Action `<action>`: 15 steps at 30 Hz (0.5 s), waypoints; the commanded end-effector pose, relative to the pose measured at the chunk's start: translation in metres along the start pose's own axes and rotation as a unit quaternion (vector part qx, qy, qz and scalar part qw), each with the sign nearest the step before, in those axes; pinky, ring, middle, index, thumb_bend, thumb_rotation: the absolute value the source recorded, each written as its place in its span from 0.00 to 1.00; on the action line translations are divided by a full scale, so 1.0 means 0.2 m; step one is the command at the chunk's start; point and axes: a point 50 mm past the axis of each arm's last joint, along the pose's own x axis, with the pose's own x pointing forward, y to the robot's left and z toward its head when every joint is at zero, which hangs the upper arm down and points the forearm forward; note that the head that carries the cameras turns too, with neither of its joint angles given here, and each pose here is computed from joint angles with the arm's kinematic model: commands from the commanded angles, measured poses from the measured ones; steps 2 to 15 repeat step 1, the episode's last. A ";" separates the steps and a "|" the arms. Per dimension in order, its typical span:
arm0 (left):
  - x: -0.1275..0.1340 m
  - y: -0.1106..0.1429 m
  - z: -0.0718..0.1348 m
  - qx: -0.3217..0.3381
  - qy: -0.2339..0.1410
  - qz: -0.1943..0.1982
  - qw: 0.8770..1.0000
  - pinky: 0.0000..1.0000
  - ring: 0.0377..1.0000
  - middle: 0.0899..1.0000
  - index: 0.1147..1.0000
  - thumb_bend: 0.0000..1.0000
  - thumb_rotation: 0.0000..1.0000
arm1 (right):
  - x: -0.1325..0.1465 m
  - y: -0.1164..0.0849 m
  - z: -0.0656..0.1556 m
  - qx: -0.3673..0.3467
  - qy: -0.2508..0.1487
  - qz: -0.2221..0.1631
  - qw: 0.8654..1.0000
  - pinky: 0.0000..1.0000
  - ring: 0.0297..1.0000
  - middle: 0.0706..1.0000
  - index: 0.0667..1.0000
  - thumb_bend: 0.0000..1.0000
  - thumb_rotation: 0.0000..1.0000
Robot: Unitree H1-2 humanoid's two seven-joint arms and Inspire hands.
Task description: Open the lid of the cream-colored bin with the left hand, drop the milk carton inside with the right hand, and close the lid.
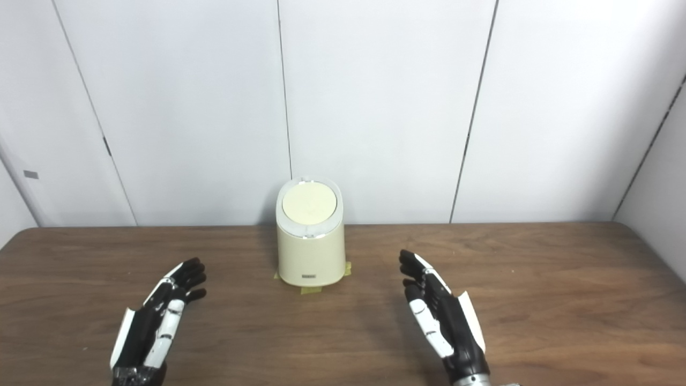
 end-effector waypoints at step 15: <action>-0.05 -0.03 -0.04 0.007 0.006 -0.003 1.000 0.82 0.85 0.85 0.83 0.22 0.71 | -0.06 0.01 -0.04 0.001 0.008 0.001 1.000 0.80 0.85 0.86 0.84 0.21 0.84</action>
